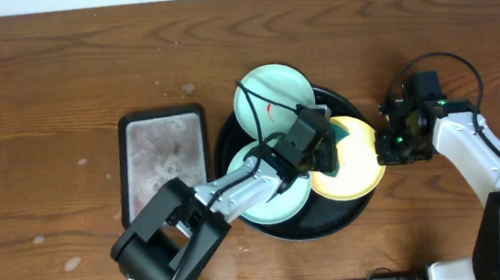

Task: Clean dirty plates on tray and stack at the side
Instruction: 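Scrub the yellow plate surface with the sponge in the left gripper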

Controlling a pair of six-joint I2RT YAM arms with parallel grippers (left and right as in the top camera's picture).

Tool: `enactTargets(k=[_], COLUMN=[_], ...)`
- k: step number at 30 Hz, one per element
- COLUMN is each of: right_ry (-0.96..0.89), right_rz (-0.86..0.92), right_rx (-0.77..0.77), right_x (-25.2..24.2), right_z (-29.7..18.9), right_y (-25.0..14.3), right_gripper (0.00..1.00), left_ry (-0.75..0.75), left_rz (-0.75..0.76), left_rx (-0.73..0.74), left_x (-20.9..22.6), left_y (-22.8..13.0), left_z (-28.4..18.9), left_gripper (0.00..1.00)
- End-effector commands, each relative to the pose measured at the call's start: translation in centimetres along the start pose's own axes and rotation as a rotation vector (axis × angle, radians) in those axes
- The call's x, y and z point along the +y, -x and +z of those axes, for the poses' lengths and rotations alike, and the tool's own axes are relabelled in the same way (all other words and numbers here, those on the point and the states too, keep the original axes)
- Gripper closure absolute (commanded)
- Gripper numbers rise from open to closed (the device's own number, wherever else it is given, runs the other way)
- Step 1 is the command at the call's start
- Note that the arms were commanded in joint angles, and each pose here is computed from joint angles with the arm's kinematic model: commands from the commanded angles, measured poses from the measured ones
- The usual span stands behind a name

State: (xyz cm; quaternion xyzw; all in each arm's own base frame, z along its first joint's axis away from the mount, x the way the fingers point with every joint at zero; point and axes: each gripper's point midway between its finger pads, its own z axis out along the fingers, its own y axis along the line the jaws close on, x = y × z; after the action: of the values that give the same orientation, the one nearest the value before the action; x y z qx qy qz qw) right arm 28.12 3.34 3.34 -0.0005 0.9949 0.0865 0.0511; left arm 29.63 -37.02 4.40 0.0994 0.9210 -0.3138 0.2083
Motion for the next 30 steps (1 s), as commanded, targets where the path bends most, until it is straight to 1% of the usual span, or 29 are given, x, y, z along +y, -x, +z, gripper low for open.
enactTargets(k=[1, 4, 7, 10, 12, 16, 22, 25, 30], right_ry=[0.014, 0.014, 0.014, 0.014, 0.014, 0.014, 0.015, 0.014, 0.014], right_rz=[-0.005, -0.005, -0.005, -0.005, -0.005, -0.004, -0.004, -0.004, -0.004], right_rx=[-0.001, -0.001, -0.001, -0.001, -0.001, 0.002, 0.003, 0.007, 0.006], right_x=[0.6, 0.6, 0.6, 0.6, 0.6, 0.6, 0.6, 0.6, 0.6], right_z=[-0.1, -0.1, -0.1, -0.1, -0.1, -0.1, -0.1, -0.1, -0.1], right_y=[0.2, 0.2, 0.2, 0.2, 0.2, 0.1, 0.1, 0.0, 0.0], right_gripper=[0.99, 0.99, 0.99, 0.99, 0.99, 0.99, 0.99, 0.99, 0.99], left_ry=[-0.03, -0.08, -0.137, -0.154, -0.123, -0.062, 0.093, 0.128, 0.124], left_rz=[0.032, 0.05, 0.037, 0.017, 0.003, 0.001, 0.131, 0.125, 0.094], left_rx=[-0.065, -0.097, -0.138, -0.157, -0.149, -0.09, -0.074, -0.066, -0.127], left_x=[-1.7, -3.4, -5.0, -5.2, -4.3, -2.3, 1.0, 2.2, 2.5], left_y=[2.0, 2.3, 2.7, 2.9, 2.6, 0.8, 0.3, 0.8, 3.6], left_z=[-0.9, -0.6, -0.2, 0.5, 1.1, 2.5, 2.4, 1.6, -0.4], left_gripper=[0.93, 0.93, 0.93, 0.93, 0.93, 0.93, 0.93, 0.93, 0.93])
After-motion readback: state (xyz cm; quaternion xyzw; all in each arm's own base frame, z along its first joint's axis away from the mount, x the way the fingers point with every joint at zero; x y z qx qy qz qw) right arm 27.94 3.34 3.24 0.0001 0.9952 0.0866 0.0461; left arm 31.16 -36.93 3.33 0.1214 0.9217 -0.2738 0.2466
